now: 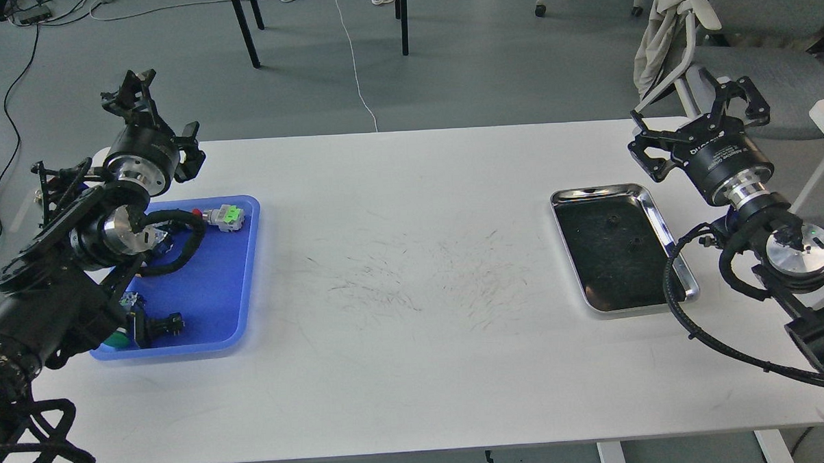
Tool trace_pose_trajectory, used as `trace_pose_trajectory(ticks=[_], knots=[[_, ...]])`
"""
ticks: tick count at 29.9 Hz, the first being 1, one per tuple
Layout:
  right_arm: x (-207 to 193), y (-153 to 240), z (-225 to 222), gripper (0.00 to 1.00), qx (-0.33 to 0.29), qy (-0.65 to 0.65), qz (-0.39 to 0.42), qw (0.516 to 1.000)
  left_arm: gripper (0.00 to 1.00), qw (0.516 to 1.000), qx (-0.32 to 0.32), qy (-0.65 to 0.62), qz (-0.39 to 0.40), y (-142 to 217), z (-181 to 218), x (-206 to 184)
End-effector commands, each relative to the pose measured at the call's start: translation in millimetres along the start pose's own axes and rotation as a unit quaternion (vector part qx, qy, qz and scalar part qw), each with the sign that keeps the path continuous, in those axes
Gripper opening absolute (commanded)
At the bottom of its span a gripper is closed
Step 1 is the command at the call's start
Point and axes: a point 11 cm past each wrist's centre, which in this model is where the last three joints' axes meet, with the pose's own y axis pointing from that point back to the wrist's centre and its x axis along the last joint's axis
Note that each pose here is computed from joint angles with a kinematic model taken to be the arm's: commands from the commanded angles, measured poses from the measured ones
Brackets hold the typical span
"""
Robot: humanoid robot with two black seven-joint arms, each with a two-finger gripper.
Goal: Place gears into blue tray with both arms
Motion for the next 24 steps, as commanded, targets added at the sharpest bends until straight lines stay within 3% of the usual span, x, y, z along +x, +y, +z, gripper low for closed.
trace_pose_trajectory(ticks=[1, 24], knots=[[1, 0, -1, 0.99, 0.002, 0.001, 0.001, 1.0, 0.98, 1.0, 0.0, 0.001, 0.002, 0, 1, 3], [6, -7, 11, 0.99, 0.003, -0.016, 0.007, 1.0, 0.98, 0.999, -0.02, 0.02, -0.016, 0, 16, 8]])
